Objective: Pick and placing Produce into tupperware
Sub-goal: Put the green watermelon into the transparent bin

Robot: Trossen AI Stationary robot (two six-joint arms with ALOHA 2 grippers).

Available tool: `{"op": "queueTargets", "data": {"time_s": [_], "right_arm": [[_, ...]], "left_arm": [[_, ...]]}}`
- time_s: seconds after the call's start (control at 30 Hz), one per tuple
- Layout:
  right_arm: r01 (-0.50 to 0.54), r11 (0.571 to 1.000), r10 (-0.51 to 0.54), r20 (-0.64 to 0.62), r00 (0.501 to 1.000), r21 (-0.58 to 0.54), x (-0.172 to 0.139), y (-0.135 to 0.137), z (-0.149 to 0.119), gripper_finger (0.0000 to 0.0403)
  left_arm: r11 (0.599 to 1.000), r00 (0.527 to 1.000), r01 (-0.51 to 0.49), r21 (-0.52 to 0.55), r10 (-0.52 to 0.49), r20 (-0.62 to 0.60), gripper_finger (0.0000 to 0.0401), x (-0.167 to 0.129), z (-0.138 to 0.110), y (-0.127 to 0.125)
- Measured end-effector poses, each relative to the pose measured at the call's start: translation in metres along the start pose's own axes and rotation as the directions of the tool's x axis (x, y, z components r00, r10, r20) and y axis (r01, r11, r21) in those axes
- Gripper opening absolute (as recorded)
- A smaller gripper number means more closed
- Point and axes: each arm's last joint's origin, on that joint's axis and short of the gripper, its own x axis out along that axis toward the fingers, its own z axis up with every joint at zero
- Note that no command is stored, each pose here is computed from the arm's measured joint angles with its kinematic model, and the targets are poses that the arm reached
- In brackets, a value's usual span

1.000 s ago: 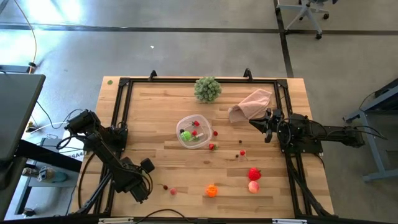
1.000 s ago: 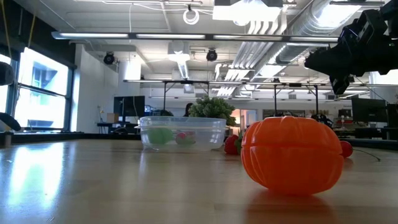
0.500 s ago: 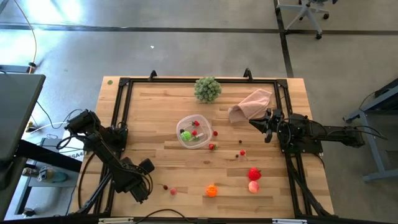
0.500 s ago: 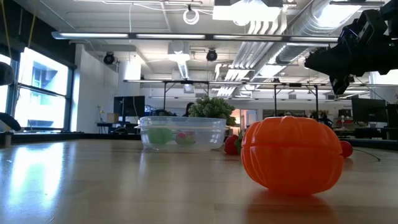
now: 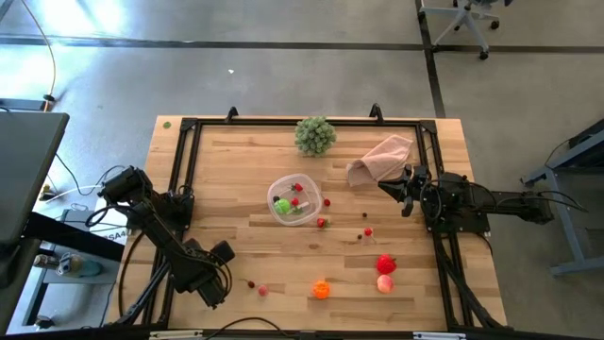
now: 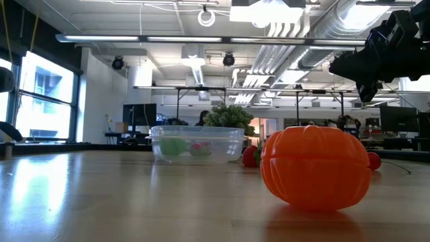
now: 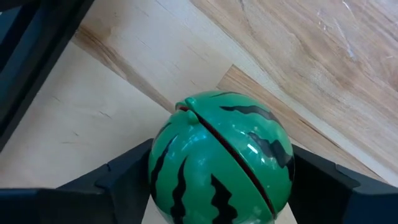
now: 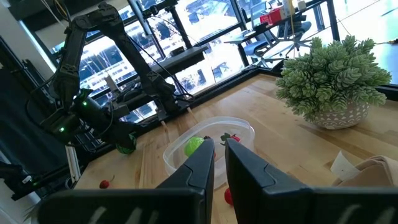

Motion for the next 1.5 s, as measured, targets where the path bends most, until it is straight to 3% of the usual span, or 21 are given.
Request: {"op": "queueTargets", "data": {"time_s": [0.2, 0.43, 0.73, 0.9, 1.2, 1.37, 1.5], "right_arm": [[0.0, 1.0, 0.0, 0.0, 1.0, 0.0, 0.0, 0.0, 0.0, 0.003], [0.0, 1.0, 0.0, 0.0, 1.0, 0.0, 0.0, 0.0, 0.0, 0.003], [0.0, 1.0, 0.0, 0.0, 1.0, 0.0, 0.0, 0.0, 0.0, 0.003], [-0.001, 1.0, 0.001, 0.0, 1.0, 0.0, 0.0, 0.0, 0.0, 0.003], [-0.001, 1.0, 0.001, 0.0, 1.0, 0.0, 0.0, 0.0, 0.0, 0.003], [0.0, 1.0, 0.0, 0.0, 1.0, 0.0, 0.0, 0.0, 0.0, 0.003], [0.0, 1.0, 0.0, 0.0, 1.0, 0.0, 0.0, 0.0, 0.0, 0.003]], "left_arm": [[1.0, 1.0, 0.008, 0.002, -0.008, 0.008, 0.0275, 0.0, 0.001, 0.0], [0.998, 0.998, 0.047, 0.046, -0.049, 0.046, 0.0299, -0.008, 0.002, -0.001], [0.984, 0.978, 0.168, 0.053, -0.174, 0.117, 0.0281, -0.037, 0.002, -0.017], [0.98, 0.97, 0.176, 0.089, -0.188, 0.152, 0.0281, -0.059, 0.006, -0.049], [0.933, 0.938, 0.253, 0.256, -0.301, 0.17, 0.0301, -0.108, 0.025, -0.128], [0.878, 0.932, 0.288, 0.381, -0.349, 0.1, 0.0294, -0.121, 0.043, -0.181], [0.811, 0.912, 0.342, 0.474, -0.408, 0.04, 0.0293, -0.121, 0.057, -0.218]]}}
